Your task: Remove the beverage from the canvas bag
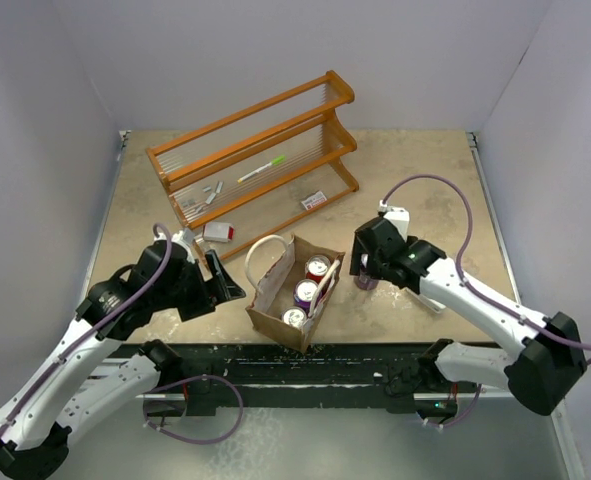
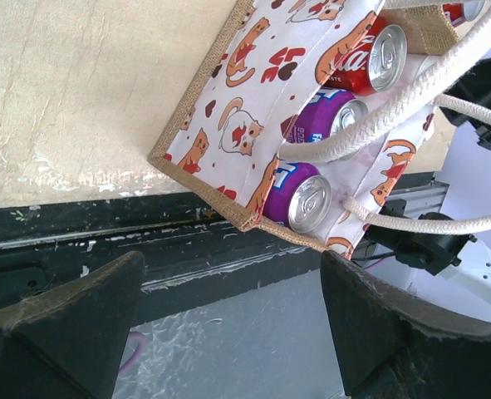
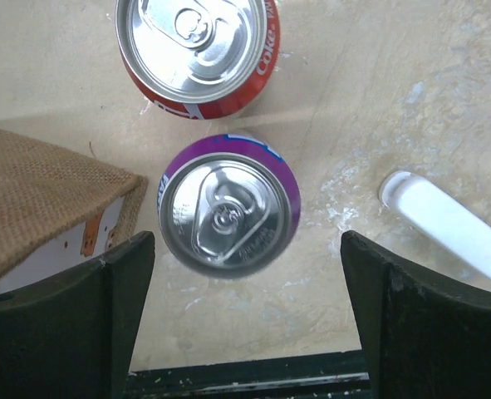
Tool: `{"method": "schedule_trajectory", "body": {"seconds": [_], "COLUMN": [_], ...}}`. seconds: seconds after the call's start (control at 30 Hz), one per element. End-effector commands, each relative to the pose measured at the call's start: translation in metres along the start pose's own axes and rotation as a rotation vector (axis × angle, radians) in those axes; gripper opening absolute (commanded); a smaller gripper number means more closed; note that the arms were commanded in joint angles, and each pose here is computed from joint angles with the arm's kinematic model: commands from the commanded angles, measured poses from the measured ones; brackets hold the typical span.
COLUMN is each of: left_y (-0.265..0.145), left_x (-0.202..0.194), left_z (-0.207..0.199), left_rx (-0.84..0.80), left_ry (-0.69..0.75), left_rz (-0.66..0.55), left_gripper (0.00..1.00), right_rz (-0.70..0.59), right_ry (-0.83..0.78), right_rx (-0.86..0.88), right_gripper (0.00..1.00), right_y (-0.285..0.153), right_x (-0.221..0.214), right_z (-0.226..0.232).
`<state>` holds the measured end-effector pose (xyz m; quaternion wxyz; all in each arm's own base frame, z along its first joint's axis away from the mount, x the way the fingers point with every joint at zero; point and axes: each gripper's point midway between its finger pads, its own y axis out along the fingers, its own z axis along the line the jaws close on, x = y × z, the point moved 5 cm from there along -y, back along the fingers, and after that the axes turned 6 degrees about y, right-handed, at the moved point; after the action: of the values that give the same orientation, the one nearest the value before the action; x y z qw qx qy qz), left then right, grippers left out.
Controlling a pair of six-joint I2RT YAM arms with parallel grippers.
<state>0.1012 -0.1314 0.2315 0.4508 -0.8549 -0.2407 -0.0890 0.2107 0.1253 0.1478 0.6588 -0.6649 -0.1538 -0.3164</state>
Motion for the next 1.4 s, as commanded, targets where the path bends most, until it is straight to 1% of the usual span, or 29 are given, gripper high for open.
{"method": "schedule_trajectory", "body": {"seconds": [0.0,0.1,0.2,0.37,0.57,0.6,0.63,0.7,0.77,0.83,0.87,0.93,1.07,1.2,1.37], "left_y": [-0.003,-0.002,-0.004,-0.011,-0.016,-0.017,-0.017,-0.017,-0.017,-0.017,-0.017,-0.017,-0.018,-0.017,-0.016], "left_x": [0.006,0.005,0.001,-0.007,-0.01,-0.009,-0.009,-0.008,-0.008,-0.007,-0.008,-0.008,-0.008,-0.009,-0.01], "left_z": [-0.008,-0.007,-0.003,0.007,0.011,0.011,0.011,0.009,0.009,0.009,0.009,0.01,0.011,0.013,0.015], "left_rx": [-0.03,-0.037,-0.038,-0.036,-0.035,-0.033,-0.033,-0.033,-0.028,-0.024,-0.023,-0.021,-0.015,-0.007,0.005], "left_ry": [0.022,0.015,0.003,-0.021,-0.034,-0.034,-0.032,-0.028,-0.022,-0.018,-0.017,-0.017,-0.015,-0.01,-0.003], "left_rz": [-0.025,-0.025,-0.029,-0.038,-0.049,-0.049,-0.049,-0.049,-0.047,-0.046,-0.044,-0.045,-0.045,-0.043,-0.04], "left_gripper": [0.9,0.9,0.9,0.9,0.91,0.91,0.91,0.91,0.91,0.92,0.92,0.92,0.93,0.93,0.94], "right_rz": [-0.032,-0.038,-0.053,-0.112,-0.145,-0.177,-0.175,-0.145,-0.079,0.02,0.089,0.191,0.314,0.366,0.408], "right_ry": [0.039,0.052,0.049,0.064,0.02,0.004,-0.021,-0.049,-0.079,-0.104,-0.104,-0.101,-0.142,-0.212,-0.235], "right_rx": [0.021,0.056,0.148,0.296,0.495,0.528,0.572,0.654,0.732,0.795,0.822,0.818,0.799,0.716,0.637], "right_gripper": [0.94,0.97,0.97,0.98,0.97,0.97,0.97,0.97,0.96,0.95,0.95,0.94,0.94,0.94,0.95], "right_y": [-0.026,-0.038,-0.056,-0.098,-0.141,-0.146,-0.152,-0.16,-0.161,-0.157,-0.154,-0.142,-0.128,-0.12,-0.106], "right_x": [0.012,0.013,0.023,0.061,0.102,0.113,0.118,0.123,0.12,0.112,0.105,0.091,0.056,0.026,0.005], "right_z": [-0.008,-0.012,-0.006,0.014,0.049,0.057,0.066,0.083,0.1,0.117,0.125,0.136,0.153,0.158,0.149]}}
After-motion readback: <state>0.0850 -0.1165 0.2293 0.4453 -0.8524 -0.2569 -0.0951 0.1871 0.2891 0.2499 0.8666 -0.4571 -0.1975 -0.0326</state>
